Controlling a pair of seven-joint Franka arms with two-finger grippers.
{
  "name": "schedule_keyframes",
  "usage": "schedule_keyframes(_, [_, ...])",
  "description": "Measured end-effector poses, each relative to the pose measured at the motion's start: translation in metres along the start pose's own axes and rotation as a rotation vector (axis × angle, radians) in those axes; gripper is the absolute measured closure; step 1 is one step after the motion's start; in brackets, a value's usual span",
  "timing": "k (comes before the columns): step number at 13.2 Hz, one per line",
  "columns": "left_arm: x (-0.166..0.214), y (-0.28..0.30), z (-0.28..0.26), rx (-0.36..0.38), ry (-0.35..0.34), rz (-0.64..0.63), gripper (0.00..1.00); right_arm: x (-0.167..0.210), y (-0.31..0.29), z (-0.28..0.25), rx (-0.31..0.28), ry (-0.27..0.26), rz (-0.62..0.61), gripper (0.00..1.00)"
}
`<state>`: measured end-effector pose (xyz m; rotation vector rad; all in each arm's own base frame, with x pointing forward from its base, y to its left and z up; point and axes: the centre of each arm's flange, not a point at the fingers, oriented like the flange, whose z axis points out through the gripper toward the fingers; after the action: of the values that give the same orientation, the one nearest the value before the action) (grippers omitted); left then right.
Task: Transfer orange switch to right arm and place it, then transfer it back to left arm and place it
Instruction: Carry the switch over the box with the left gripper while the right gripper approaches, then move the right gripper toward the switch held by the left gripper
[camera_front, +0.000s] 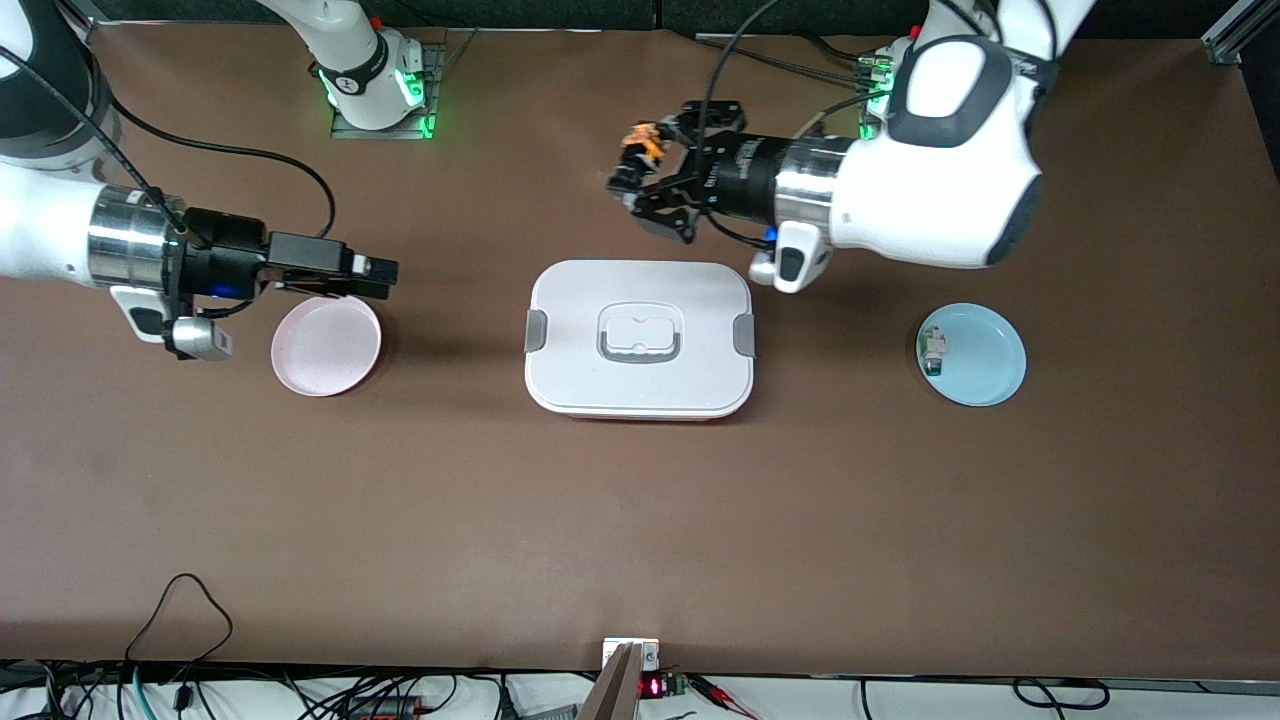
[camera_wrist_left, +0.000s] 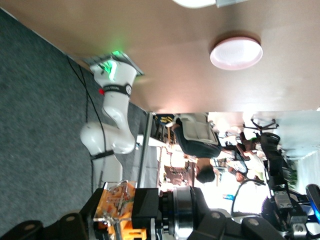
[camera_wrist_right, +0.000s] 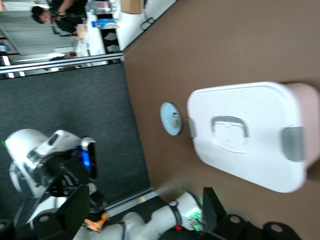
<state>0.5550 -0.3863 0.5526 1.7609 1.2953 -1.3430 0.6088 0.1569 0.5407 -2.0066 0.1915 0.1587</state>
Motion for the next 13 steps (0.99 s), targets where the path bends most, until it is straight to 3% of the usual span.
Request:
schedule_keyframes(4, [0.010, 0.020, -0.017, -0.030, -0.061, -0.019, 0.28, -0.001, -0.007, 0.018, 0.172, -0.008, -0.087, 0.00])
schedule_keyframes(8, [0.006, 0.025, -0.027, -0.046, -0.072, -0.013, 0.28, 0.001, 0.021, 0.039, 0.240, -0.017, -0.137, 0.00])
schedule_keyframes(13, [0.005, 0.025, -0.030, -0.051, -0.083, -0.016, 0.28, -0.015, 0.001, 0.079, 0.390, -0.057, -0.125, 0.00])
